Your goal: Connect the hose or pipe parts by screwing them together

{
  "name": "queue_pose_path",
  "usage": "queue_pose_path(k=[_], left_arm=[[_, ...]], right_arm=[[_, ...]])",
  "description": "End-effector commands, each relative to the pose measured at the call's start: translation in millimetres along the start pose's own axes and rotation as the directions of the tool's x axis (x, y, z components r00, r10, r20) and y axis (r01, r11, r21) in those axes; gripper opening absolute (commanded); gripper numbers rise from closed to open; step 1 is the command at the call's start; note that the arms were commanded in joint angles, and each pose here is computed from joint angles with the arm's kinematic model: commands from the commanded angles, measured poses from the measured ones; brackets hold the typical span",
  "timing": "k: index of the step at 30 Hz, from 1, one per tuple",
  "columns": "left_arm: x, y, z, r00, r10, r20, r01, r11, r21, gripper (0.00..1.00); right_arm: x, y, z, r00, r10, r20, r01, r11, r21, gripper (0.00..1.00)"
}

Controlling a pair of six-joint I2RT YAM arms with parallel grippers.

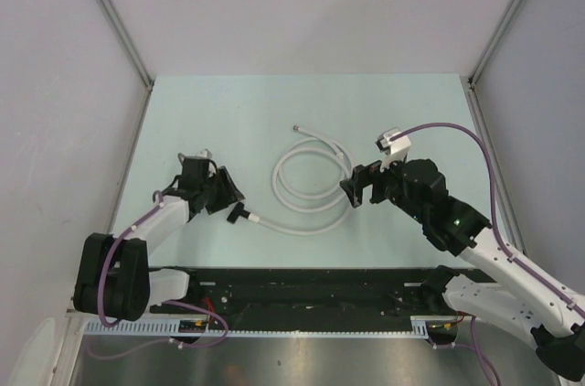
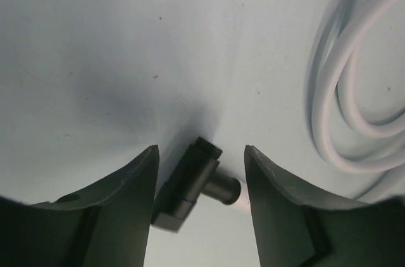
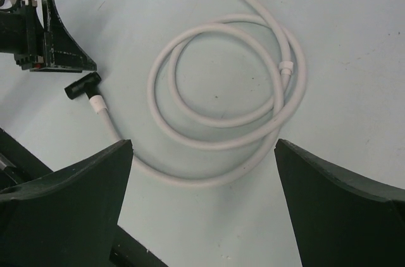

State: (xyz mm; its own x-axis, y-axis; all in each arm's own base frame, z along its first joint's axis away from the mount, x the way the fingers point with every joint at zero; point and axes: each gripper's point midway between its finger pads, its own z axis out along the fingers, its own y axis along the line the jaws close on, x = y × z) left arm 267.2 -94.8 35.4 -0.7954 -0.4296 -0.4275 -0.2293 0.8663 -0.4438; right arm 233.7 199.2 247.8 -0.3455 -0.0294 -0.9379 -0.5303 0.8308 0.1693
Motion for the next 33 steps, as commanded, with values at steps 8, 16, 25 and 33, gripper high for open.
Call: queue_pose_path(k=[8, 16, 25, 33], left_arm=[[-76, -68, -58, 0.962, 0.111, 0.251, -0.165, 0.965, 0.203, 1.0], [-59, -160, -158, 0.809, 0.337, 0.482, -0.566, 0.668, 0.483, 1.0], [-22, -183, -219, 0.668, 0.304, 0.68, -0.732, 0.432, 0.526, 1.0], [-21, -183, -241, 0.599, 0.239, 0.764, -0.78, 0.392, 0.488, 1.0]], right_arm=[[-28, -10, -20, 0.971, 0.21, 0.112, -0.219, 0.973, 0.077, 1.0], [-42, -20, -38, 0.933, 0.297, 0.202, -0.324, 0.939, 0.114, 0.99], [-31, -24, -36, 0.939, 0.3, 0.168, -0.324, 0.935, 0.142, 1.0], [-34, -26, -39, 0.928, 0.317, 0.196, -0.348, 0.926, 0.148, 1.0]])
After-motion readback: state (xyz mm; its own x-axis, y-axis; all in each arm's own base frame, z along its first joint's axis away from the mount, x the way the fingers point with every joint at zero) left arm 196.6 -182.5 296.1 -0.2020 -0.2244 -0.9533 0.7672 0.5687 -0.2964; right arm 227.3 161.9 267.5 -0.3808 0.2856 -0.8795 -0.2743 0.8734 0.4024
